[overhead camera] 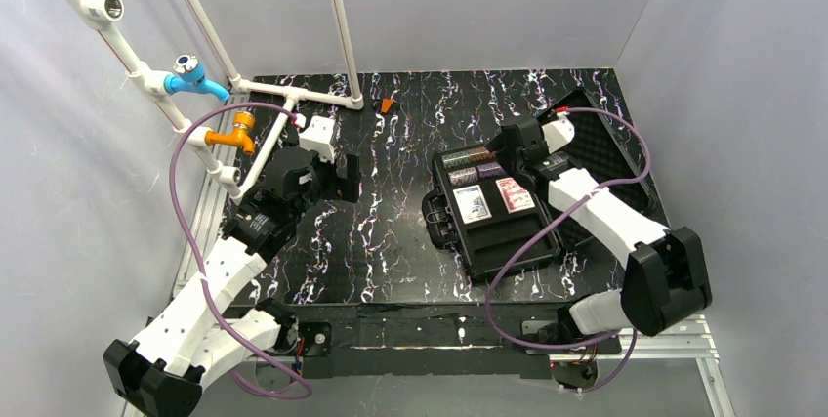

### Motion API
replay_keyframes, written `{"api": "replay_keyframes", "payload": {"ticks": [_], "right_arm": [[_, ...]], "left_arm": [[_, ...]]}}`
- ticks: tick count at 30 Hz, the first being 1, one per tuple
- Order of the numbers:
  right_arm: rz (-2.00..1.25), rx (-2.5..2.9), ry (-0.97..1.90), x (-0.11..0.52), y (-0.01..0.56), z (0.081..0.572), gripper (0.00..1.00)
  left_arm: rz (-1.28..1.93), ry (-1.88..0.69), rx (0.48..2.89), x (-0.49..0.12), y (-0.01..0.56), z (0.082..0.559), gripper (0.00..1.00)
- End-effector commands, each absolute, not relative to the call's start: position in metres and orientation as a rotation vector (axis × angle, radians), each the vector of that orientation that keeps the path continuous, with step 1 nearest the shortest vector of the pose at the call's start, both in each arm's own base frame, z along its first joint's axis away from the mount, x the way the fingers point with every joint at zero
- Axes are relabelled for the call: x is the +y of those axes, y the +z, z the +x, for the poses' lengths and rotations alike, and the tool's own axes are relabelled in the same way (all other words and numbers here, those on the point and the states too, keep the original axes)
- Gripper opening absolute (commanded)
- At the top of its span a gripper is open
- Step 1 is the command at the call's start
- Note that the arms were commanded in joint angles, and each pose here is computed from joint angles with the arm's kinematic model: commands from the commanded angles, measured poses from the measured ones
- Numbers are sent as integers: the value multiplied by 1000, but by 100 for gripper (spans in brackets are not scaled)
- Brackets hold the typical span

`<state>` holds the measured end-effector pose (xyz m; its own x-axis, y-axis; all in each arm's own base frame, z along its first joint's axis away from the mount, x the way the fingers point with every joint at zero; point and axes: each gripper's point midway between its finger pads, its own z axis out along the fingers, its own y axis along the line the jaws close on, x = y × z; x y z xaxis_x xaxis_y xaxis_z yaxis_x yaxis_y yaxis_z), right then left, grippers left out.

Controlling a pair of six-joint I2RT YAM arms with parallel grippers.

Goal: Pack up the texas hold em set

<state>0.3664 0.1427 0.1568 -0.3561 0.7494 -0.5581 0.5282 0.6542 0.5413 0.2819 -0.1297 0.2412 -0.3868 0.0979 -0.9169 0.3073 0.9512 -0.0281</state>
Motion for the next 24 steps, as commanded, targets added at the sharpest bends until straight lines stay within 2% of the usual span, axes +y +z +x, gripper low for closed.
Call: {"api": "replay_keyframes", "payload": {"ticks": [1,4,6,8,13,19,24], "right_arm": [[537,1934,282,136,197,386,77],[322,1894,201,128,206,387,64],[225,1926,138,123,197,390,59],[147,1982,93,120,191,398,49],[-47,2179,6,116,152,407,37],[-162,2331,6,112,116,412,18],[-220,2378,36,116,101,410,16]], "left_arm": [[284,-220,1930,-128,258,283,97],[284,-217,1935,-127,257,283,97],[285,-217,1935,-127,257,283,97],[284,-219,1934,-128,257,283,97],[287,-222,1937,-129,256,283,96],[289,-224,1939,-129,256,283,95],[293,-225,1944,-130,254,284,95]]}}
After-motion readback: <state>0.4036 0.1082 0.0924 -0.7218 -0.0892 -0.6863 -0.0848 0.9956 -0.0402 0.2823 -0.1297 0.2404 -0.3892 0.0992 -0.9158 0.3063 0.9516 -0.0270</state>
